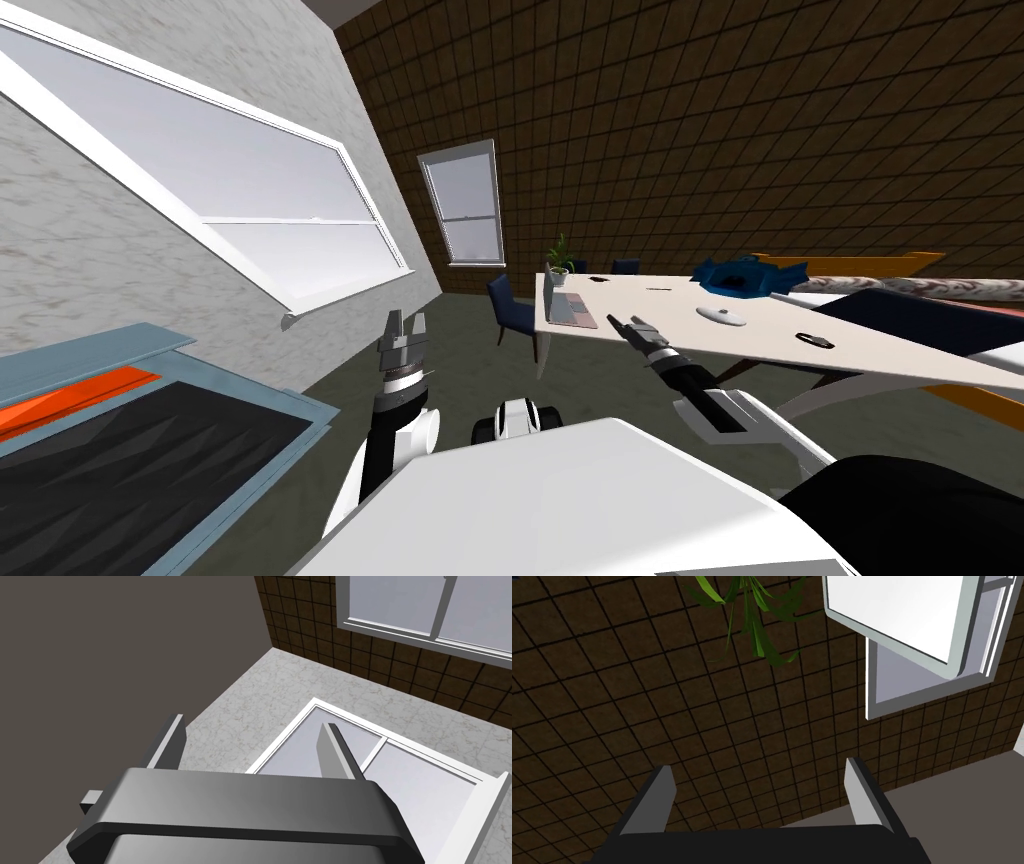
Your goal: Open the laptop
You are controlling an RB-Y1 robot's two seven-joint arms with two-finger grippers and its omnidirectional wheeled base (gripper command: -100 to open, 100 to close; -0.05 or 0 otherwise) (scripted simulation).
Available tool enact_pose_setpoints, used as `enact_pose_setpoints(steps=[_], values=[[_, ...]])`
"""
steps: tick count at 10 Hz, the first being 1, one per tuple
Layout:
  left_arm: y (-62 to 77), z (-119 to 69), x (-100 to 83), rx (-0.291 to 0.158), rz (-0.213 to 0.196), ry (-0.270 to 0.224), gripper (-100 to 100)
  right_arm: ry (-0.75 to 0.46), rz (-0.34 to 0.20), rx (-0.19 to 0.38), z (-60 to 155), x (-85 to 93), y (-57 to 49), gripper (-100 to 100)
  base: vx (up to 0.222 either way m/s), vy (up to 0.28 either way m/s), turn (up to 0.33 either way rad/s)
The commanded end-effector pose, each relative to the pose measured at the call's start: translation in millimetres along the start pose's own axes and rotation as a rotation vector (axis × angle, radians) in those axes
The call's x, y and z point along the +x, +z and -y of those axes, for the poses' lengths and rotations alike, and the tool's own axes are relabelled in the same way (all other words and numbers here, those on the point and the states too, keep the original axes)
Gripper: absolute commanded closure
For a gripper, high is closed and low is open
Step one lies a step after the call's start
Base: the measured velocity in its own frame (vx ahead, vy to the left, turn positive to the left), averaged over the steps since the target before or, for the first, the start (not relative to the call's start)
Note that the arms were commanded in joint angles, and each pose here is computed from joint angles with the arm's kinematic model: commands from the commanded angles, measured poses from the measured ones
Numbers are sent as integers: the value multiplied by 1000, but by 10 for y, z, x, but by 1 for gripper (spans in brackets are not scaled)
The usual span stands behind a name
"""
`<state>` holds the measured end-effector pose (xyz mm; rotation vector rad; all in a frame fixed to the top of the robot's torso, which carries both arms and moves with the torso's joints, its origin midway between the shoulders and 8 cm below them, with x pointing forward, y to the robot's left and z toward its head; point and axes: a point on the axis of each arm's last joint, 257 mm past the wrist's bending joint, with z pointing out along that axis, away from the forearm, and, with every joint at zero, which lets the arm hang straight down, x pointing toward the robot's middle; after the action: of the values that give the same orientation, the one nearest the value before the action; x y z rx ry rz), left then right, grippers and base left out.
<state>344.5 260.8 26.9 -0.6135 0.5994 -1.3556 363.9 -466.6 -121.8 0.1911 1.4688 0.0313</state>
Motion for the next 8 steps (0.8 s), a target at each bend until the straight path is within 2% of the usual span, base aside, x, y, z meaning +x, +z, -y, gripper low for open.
enact_pose_setpoints(steps=[1,8], values=[[0,0,0,0,0,0,0,-126,-36,43,283,-6,6,-100,105,221,28],[0,0,0,0,0,0,0,-471,-138,170,1125,-176,-1,-100,108,232,49]])
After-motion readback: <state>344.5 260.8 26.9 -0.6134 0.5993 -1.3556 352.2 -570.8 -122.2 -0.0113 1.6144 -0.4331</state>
